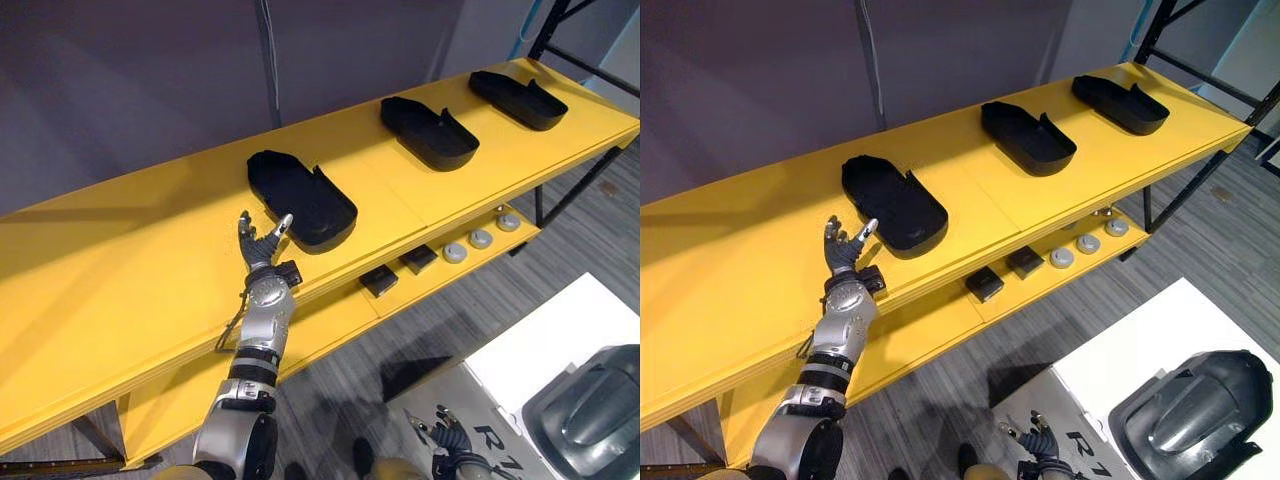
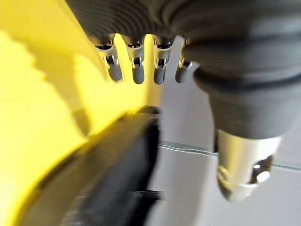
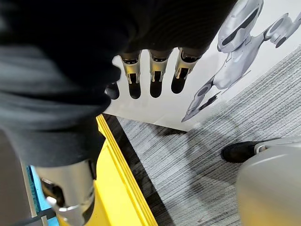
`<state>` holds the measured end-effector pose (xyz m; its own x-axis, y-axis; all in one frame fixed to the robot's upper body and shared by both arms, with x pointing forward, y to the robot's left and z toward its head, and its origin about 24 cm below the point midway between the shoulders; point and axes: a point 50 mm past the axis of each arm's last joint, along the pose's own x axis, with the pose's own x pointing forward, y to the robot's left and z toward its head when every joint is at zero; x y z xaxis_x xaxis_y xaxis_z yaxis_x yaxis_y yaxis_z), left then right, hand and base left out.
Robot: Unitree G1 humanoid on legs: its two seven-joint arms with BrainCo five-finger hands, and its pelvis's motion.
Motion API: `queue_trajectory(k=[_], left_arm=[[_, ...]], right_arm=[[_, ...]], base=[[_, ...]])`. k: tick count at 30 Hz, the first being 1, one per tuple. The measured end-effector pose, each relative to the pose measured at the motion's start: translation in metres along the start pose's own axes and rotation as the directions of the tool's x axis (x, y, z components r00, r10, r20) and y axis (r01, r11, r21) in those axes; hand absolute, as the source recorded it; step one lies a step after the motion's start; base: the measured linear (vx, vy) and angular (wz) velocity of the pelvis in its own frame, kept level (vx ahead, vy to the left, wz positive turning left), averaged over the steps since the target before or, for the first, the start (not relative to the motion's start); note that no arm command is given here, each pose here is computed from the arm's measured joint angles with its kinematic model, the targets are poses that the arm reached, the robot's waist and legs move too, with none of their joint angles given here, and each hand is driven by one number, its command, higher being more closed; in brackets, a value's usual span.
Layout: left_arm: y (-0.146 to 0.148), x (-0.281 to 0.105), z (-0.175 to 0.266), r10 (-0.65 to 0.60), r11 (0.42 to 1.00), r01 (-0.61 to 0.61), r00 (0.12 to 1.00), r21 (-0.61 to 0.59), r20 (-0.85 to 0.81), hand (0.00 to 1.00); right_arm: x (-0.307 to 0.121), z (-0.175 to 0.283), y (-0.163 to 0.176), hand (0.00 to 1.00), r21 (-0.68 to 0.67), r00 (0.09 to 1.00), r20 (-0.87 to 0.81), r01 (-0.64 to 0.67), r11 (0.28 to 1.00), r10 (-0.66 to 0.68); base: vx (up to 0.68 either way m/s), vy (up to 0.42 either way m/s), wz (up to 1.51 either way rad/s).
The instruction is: Walk over and take plastic housings, then place them on the shelf
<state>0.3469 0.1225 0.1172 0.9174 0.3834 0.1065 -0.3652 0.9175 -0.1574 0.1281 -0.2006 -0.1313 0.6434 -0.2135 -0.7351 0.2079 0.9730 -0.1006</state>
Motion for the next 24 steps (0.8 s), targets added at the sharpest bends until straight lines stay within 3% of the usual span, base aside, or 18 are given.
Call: queue_trajectory(k=[3,4,9,11,15,21,24], left_arm=[[-0.007,-0.011,0.019,-0.062,0.997,0.058,0.99,0.043,0.123,0.0],[-0.01,-0.014,0.021,-0.083,0.996,0.076,0.987,0.052,0.14,1.0],[-0.043,-0.048,0.026,-0.336,0.937,0.297,0.912,0.185,0.236,1.0],[-0.057,-0.063,0.024,-0.481,0.87,0.42,0.838,0.26,0.257,1.0],[-0.073,-0.082,0.016,-0.637,0.764,0.568,0.738,0.305,0.221,1.0],[-0.077,-0.093,-0.02,-0.796,0.568,0.717,0.604,0.404,0.049,1.0],[-0.073,-0.088,-0.038,-0.792,0.543,0.732,0.609,0.412,-0.039,1.0]], right_arm=[[-0.001,-0.003,0.002,0.0,-0.009,1.0,-0.006,-0.01,1.0,0.01],[-0.002,-0.003,0.002,0.0,-0.009,1.0,-0.007,-0.01,1.0,0.01],[-0.003,-0.004,0.001,0.0,-0.009,1.0,0.0,-0.01,1.0,0.01],[-0.003,-0.005,-0.001,0.0,-0.012,1.0,0.001,-0.007,1.0,0.007],[-0.005,-0.009,-0.009,0.0,-0.031,1.0,-0.013,0.009,0.999,-0.009],[-0.003,-0.01,-0.01,0.0,-0.052,1.0,-0.022,-0.006,0.999,0.005],[-0.001,-0.007,-0.008,0.0,-0.053,1.0,-0.018,-0.013,0.999,0.012]], base=[[-0.02,-0.006,0.02],[-0.03,-0.011,0.06],[-0.05,-0.013,0.04],[-0.06,-0.013,-0.03],[-0.02,-0.004,-0.05],[0.0,-0.001,-0.05],[-0.03,-0.007,0.0]])
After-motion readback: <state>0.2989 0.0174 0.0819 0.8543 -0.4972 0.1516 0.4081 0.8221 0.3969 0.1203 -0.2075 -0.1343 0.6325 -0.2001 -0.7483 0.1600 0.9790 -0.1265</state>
